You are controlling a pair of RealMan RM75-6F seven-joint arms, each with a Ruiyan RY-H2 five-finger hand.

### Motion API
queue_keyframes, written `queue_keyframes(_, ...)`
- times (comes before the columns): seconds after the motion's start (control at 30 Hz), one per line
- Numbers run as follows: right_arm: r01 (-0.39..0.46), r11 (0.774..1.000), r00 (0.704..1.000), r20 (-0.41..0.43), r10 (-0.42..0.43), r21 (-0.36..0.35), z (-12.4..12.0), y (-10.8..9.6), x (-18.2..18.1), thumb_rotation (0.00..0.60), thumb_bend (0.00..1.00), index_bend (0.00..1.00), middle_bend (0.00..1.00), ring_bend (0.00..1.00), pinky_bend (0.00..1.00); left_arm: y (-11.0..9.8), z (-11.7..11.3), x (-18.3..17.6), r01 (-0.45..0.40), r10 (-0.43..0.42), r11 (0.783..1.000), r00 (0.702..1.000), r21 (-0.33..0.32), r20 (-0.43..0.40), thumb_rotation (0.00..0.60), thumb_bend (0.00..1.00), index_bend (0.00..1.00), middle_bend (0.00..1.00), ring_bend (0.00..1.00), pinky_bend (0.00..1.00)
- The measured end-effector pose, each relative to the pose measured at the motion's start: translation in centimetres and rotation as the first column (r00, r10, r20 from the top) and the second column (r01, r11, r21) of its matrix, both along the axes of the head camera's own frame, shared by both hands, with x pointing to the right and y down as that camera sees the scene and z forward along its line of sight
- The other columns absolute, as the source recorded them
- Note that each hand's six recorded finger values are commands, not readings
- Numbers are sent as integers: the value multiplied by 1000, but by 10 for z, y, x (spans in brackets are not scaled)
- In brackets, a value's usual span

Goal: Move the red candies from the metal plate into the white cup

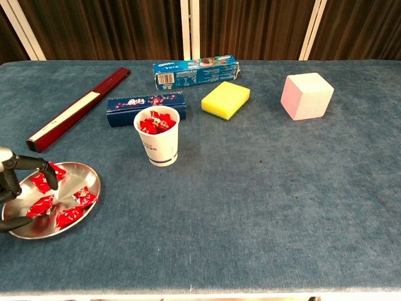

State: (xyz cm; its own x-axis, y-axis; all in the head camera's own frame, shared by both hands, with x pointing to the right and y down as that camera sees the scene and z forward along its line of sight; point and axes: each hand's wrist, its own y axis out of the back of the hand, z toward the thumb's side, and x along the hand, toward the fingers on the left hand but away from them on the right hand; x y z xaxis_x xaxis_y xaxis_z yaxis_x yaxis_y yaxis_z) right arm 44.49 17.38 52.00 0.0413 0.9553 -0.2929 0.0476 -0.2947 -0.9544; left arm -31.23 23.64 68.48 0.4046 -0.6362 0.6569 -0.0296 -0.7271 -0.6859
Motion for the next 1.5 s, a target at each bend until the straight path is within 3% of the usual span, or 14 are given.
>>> queue_keyframes(0.47, -1, 1000, 1000, -2, 1, -9, 3, -1, -1, 600, 236, 0, 36, 0, 82, 0, 10, -6, 3, -3, 1000, 1000, -7, 30, 600, 217, 387, 946, 850, 814)
queue_keyframes(0.83, -2, 1000, 1000, -6, 2, -10, 2, -1, -1, 600, 236, 0, 36, 0, 85, -3, 19, -12, 12, -12, 1000, 999, -10, 38, 600, 399, 544, 946, 851, 814)
queue_keyframes(1.1, -1, 1000, 1000, -6, 1, -9, 2, 0, -2, 600, 236, 0, 36, 0, 87, -8, 10, -11, 16, -16, 1000, 1000, 15, 9, 600, 436, 574, 946, 853, 814)
queue_keyframes(1.3, 2, 1000, 1000, -5, -2, -5, 0, 0, -3, 600, 236, 0, 36, 0, 87, -28, -14, 10, 37, -31, 998, 994, 59, -101, 600, 432, 574, 946, 853, 814)
queue_keyframes(1.5, -3, 1000, 1000, -2, 3, -1, -1, 2, -1, 600, 236, 0, 36, 0, 88, -74, -38, 48, 32, 2, 987, 978, 156, -208, 600, 428, 574, 947, 854, 814)
